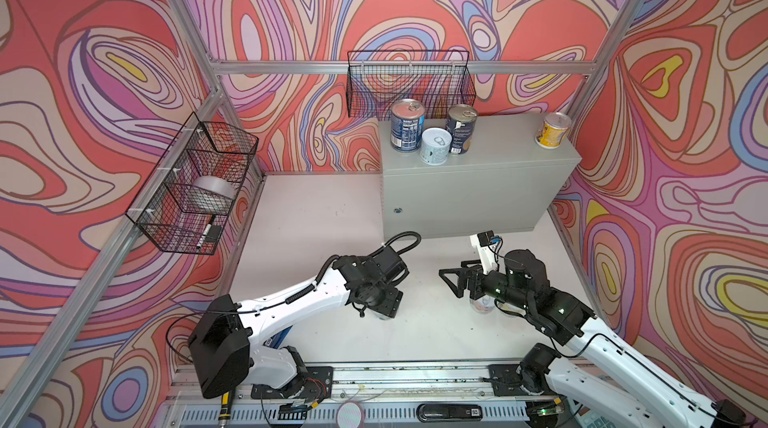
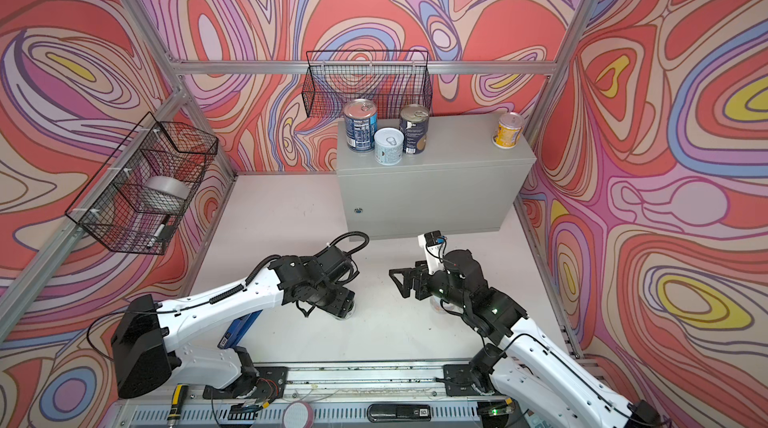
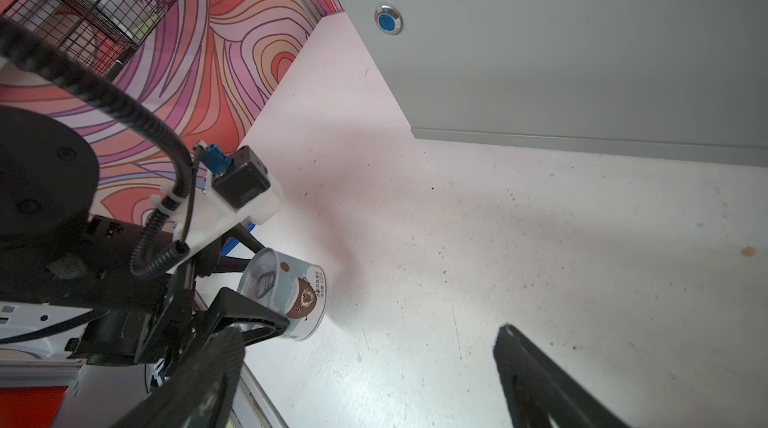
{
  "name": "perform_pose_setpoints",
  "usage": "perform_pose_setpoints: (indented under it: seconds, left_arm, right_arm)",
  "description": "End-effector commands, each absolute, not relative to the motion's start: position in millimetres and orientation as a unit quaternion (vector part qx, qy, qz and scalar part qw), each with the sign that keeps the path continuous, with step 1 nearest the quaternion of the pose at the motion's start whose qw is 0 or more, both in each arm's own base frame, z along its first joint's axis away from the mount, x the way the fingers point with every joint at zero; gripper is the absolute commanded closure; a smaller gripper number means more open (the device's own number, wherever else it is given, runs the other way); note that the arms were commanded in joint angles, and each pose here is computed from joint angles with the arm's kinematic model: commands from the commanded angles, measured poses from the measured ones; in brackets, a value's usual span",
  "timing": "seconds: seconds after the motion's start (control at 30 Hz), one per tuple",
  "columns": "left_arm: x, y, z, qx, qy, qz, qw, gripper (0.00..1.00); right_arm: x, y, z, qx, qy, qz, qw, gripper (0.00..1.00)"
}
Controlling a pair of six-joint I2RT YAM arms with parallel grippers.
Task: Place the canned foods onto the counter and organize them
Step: 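Lift the brown-print can with the left gripper while the right gripper approaches it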
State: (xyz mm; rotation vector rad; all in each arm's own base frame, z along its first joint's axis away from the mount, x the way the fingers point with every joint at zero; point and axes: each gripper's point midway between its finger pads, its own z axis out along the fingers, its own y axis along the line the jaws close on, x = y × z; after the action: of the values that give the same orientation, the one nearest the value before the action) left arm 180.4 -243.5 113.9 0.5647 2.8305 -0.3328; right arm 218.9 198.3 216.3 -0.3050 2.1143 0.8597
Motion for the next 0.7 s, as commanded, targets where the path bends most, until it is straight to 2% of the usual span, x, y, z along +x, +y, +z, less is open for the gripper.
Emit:
perform_pose_setpoints:
  seconds: [0.0, 0.4, 0.67]
  left_arm:
    - [184, -257, 130, 0.202, 0.963, -0.142, 0.109, 0.54]
    - [233, -269, 196, 0.188, 0.950, -0.200, 0.146, 0.57]
    - [243, -268, 213, 0.192, 0.948, -0.211, 0.138, 0.58]
  right_arm:
    - [227, 207, 224, -0.147, 0.828, 0.339, 0.422, 0.03]
    - [239, 225, 229, -0.186, 0.808, 0.343, 0.442, 0.03]
    - [212, 257, 223, -0.277, 0.788, 0.316, 0.451, 0.03]
